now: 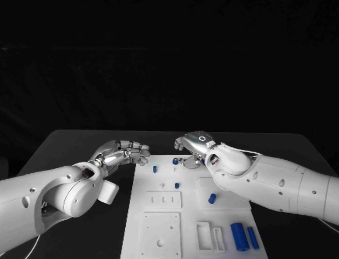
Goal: Assemble the parts on the task board
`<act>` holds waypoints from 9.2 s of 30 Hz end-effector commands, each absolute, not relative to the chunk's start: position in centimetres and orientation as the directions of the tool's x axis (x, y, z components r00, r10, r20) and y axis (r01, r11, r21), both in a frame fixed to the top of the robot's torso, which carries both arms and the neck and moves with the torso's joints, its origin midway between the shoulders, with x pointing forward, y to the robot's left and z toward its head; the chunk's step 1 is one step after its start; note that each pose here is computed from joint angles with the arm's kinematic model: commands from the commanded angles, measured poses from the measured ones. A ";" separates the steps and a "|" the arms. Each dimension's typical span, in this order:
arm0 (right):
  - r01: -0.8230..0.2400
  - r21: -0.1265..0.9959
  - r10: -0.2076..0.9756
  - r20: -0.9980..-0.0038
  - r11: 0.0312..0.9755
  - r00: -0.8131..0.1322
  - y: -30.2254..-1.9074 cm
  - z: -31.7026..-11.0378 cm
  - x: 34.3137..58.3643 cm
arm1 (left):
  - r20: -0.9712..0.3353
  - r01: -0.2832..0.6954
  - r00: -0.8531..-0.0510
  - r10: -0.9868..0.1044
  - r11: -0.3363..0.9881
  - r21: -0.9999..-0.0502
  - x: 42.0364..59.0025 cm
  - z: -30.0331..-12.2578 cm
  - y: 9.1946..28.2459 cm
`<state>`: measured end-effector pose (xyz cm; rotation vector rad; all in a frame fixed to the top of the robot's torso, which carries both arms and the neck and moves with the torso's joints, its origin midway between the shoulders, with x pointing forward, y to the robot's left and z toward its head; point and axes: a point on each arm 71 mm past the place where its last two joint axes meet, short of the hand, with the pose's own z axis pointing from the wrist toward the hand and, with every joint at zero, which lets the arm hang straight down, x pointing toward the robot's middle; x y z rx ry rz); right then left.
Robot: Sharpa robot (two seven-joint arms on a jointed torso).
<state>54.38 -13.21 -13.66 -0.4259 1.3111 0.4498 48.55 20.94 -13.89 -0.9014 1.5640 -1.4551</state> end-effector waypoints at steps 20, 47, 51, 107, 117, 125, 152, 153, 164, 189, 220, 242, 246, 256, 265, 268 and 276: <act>-0.443 0.013 0.036 -0.998 0.896 0.044 -21.0 -12.4 54.5 | -0.097 0.040 -0.420 -0.902 0.089 -0.995 48.8 -13.7 21.2; -0.381 0.050 0.021 -0.996 0.923 -0.081 -22.8 -14.7 55.8 | -0.100 0.040 -0.419 -0.902 0.091 -0.995 48.8 -13.7 21.3; -0.388 0.041 0.011 -0.997 0.921 -0.079 -22.7 -14.9 55.8 | -0.104 0.040 -0.418 -0.903 0.097 -0.995 48.8 -13.7 21.4; -0.393 0.019 -0.049 -0.985 0.920 -0.164 -22.1 -16.0 55.9 | -0.106 0.033 -0.421 -0.901 0.101 -0.994 48.7 -13.8 21.4; -0.396 -0.011 -0.072 -0.987 0.918 -0.141 -21.8 -16.1 55.8 | -0.108 0.034 -0.420 -0.901 0.103 -0.994 48.7 -13.8 21.5; -0.395 -0.011 -0.060 -0.992 0.919 -0.111 -21.7 -15.9 55.7 | -0.109 0.034 -0.418 -0.902 0.104 -0.994 48.7 -13.8 21.5; -0.393 0.005 -0.038 -0.994 0.920 -0.103 -21.4 -15.9 55.7 | -0.109 0.033 -0.417 -0.902 0.105 -0.994 48.7 -13.8 21.6; -0.393 0.005 -0.039 -0.994 0.920 -0.105 -21.4 -15.9 55.7 | -0.109 0.034 -0.417 -0.902 0.105 -0.994 48.7 -13.8 21.6; -0.392 -0.023 -0.067 -0.993 0.920 -0.098 -21.5 -16.0 55.8 | -0.110 0.033 -0.417 -0.902 0.106 -0.994 48.7 -13.8 21.7; -0.408 -0.099 -0.106 -0.994 0.908 0.006 -21.0 -16.0 55.1 | -0.112 0.035 -0.412 -0.904 0.107 -0.994 48.7 -13.7 21.8; -0.547 -0.241 -0.111 -0.959 0.802 0.259 -14.0 -13.5 50.6 | -0.115 0.041 -0.402 -0.909 0.108 -0.993 48.7 -13.7 22.0; -0.605 -0.240 -0.103 -0.962 0.760 0.252 -9.7 -14.2 50.5 | -0.114 0.042 -0.408 -0.906 0.106 -0.993 48.7 -13.7 21.6; -0.608 -0.244 -0.109 -0.962 0.756 0.250 -9.4 -14.4 50.6 | -0.116 0.042 -0.405 -0.907 0.108 -0.993 48.7 -13.7 21.7; -0.607 -0.252 -0.127 -0.962 0.754 0.241 -9.1 -15.1 50.9 | -0.117 0.045 -0.410 -0.905 0.109 -0.993 48.7 -13.6 21.5; -0.610 -0.254 -0.144 -0.964 0.751 0.225 -9.0 -15.8 51.0 | -0.119 0.045 -0.408 -0.905 0.111 -0.993 48.7 -13.6 21.6; -0.610 -0.251 -0.144 -0.965 0.752 0.220 -9.1 -15.9 51.1 | -0.120 0.045 -0.407 -0.906 0.111 -0.993 48.7 -13.6 21.6; -0.614 -0.247 -0.148 -0.967 0.750 0.208 -9.1 -16.1 51.2 | -0.119 0.045 -0.409 -0.905 0.111 -0.993 48.7 -13.5 21.5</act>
